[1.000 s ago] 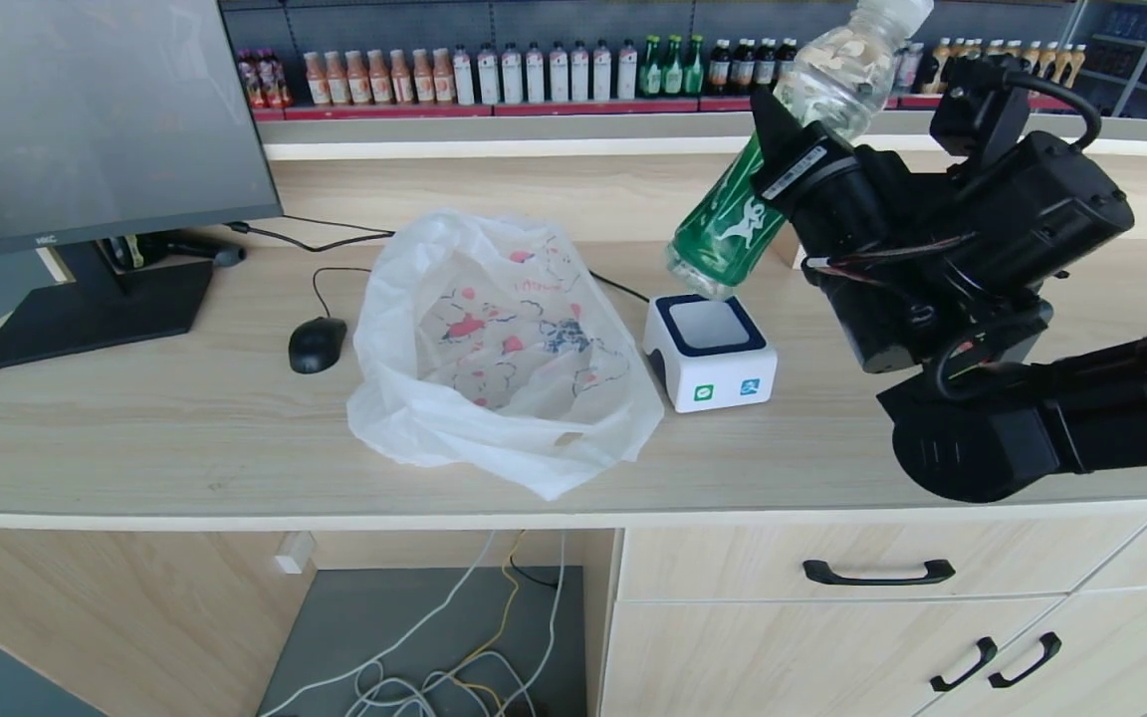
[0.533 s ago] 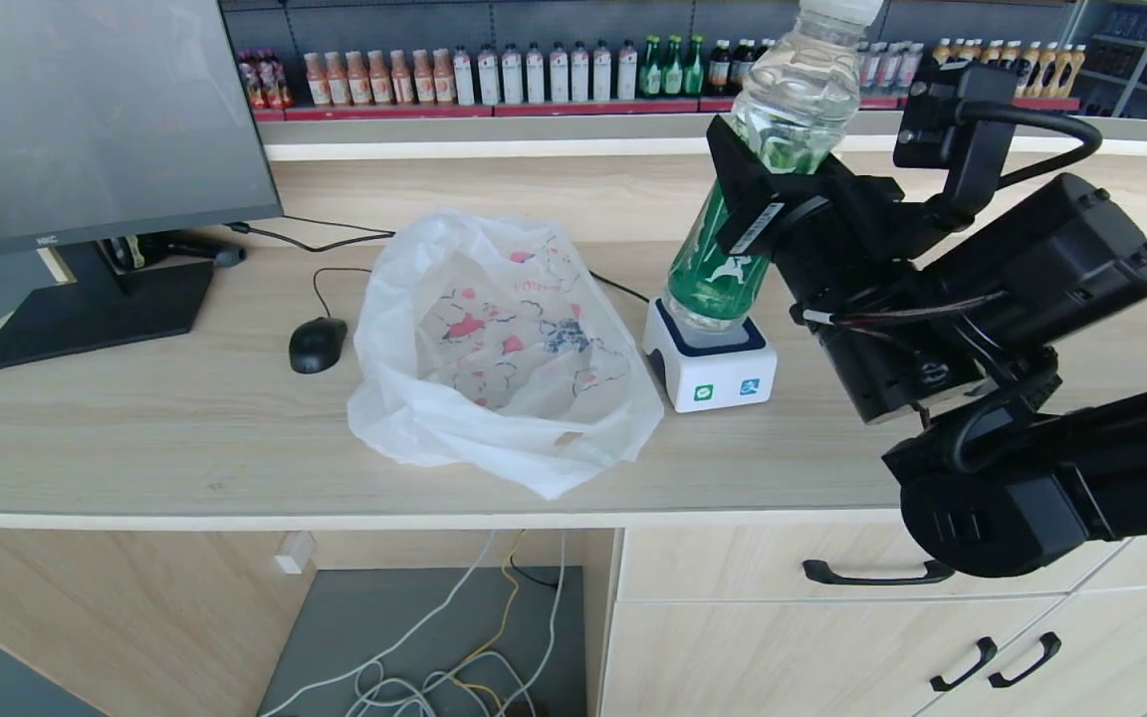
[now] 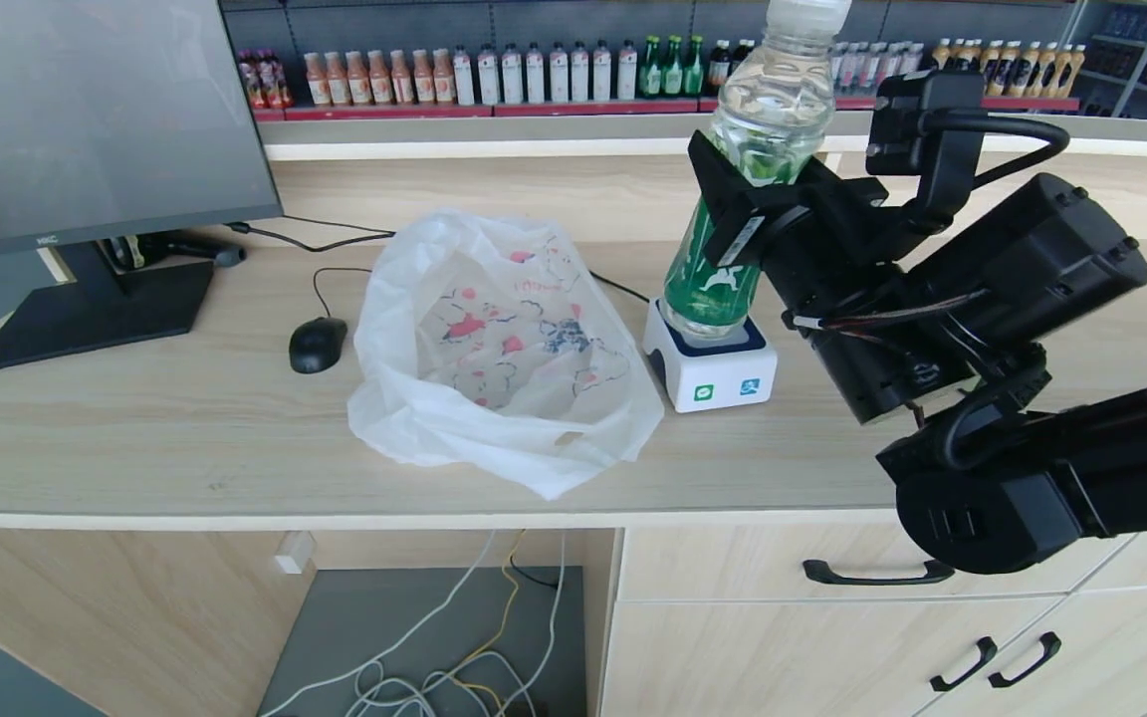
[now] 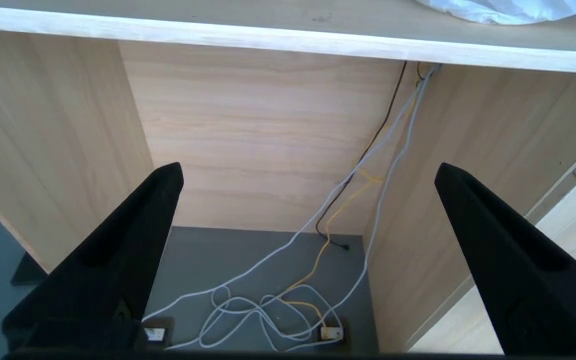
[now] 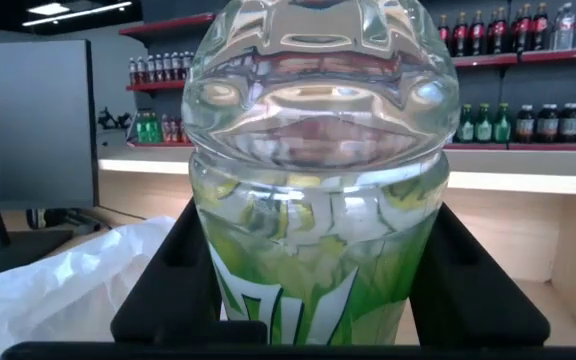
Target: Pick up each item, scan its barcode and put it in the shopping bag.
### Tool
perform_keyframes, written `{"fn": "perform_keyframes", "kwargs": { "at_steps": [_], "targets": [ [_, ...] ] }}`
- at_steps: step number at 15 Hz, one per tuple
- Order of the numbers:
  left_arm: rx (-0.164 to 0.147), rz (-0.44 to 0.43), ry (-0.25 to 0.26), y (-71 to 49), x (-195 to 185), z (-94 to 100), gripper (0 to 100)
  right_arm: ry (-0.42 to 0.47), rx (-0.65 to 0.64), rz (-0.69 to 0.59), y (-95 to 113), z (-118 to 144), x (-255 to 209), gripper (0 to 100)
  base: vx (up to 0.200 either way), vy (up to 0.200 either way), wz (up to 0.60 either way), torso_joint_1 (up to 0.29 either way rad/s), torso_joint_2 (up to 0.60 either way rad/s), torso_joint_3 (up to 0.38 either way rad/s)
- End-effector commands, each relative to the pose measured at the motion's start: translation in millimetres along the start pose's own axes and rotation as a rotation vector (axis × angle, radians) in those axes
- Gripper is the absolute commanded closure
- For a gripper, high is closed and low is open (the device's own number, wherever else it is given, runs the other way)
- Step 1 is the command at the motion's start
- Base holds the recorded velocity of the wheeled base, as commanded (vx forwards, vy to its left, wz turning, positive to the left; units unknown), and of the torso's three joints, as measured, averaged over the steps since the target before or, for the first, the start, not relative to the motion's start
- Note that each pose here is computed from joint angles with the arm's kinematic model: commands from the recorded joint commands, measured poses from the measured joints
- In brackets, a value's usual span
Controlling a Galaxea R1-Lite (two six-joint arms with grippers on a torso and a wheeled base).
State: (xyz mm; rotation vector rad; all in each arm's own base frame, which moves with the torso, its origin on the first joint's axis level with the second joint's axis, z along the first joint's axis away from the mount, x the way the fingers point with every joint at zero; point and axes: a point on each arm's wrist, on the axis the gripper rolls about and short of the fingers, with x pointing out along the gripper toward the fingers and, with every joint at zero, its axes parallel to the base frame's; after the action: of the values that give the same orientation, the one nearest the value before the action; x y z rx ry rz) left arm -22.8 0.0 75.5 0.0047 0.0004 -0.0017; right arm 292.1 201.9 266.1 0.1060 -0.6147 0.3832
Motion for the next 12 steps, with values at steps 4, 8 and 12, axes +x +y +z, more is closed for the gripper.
{"fn": "perform_keyframes", "kwargs": {
  "at_steps": [4, 8, 12],
  "targets": [
    [0.000, 0.000, 0.000, 0.0, 0.0, 0.0, 0, -0.002, 0.000, -0.001, 1.0, -0.5, 6.2, 100, 0.000, 0.200, 0.00, -0.001, 0.00, 0.004],
    [0.000, 0.000, 0.000, 0.0, 0.0, 0.0, 0, 0.018, -0.002, 0.003, 2.2, -5.0, 6.4, 100, 0.000, 0.200, 0.00, -0.001, 0.00, 0.005],
    [0.000, 0.000, 0.000, 0.0, 0.0, 0.0, 0, 0.025, -0.001, 0.007, 3.8, -10.2, 7.5, 100, 0.000, 0.100, 0.00, -0.001, 0.00, -0.001]
  ]
}}
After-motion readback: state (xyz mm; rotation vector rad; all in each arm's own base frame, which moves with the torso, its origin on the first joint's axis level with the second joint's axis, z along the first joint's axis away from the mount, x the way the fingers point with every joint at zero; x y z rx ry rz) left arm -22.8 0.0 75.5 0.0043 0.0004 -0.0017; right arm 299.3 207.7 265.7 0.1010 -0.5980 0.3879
